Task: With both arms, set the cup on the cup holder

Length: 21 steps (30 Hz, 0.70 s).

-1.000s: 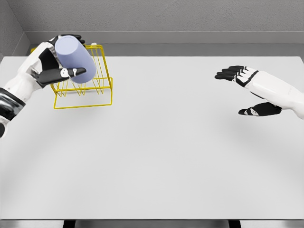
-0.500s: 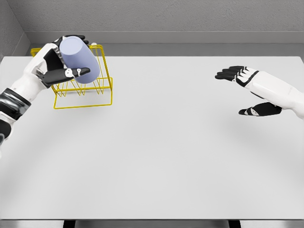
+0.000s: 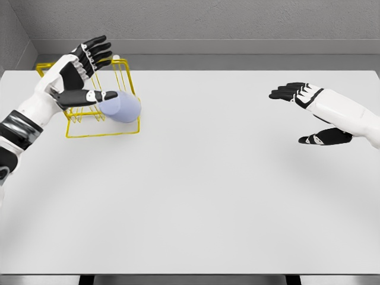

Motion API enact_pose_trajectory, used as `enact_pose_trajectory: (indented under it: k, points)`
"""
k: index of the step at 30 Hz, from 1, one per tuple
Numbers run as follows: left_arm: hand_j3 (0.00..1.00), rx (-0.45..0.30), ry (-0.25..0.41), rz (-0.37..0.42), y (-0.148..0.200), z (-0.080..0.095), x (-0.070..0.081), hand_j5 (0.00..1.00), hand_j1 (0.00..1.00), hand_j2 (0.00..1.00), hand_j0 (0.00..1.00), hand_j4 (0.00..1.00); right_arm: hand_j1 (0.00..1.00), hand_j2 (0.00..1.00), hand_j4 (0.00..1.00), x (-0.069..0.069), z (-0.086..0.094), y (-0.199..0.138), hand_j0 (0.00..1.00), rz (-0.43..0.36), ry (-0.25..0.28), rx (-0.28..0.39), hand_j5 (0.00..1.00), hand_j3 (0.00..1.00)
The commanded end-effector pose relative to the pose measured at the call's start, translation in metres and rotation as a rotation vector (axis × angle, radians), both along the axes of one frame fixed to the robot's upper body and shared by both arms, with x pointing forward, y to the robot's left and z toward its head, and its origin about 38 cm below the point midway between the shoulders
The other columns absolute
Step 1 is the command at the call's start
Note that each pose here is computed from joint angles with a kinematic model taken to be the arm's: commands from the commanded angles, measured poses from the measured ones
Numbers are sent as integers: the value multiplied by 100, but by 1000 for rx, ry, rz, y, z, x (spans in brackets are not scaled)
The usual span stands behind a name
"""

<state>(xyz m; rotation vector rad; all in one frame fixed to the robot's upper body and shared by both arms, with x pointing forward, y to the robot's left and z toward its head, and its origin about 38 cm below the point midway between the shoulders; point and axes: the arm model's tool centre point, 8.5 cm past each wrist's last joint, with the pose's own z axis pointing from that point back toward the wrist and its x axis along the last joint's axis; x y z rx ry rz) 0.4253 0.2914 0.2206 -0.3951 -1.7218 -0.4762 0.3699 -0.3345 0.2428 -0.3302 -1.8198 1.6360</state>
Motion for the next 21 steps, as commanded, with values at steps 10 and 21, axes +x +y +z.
enact_pose_trajectory:
  k: [10,21]
  points:
    - [91,8,13,-4,-2,2,2,91,91,91,91,91,100,100,100,0,1,0,100,0,2,7,100,100]
    - [91,-6,-71,-43,-10,21,-9,91,91,91,91,91,100,100,100,0,0,-1,100,-1,4,7,100,100]
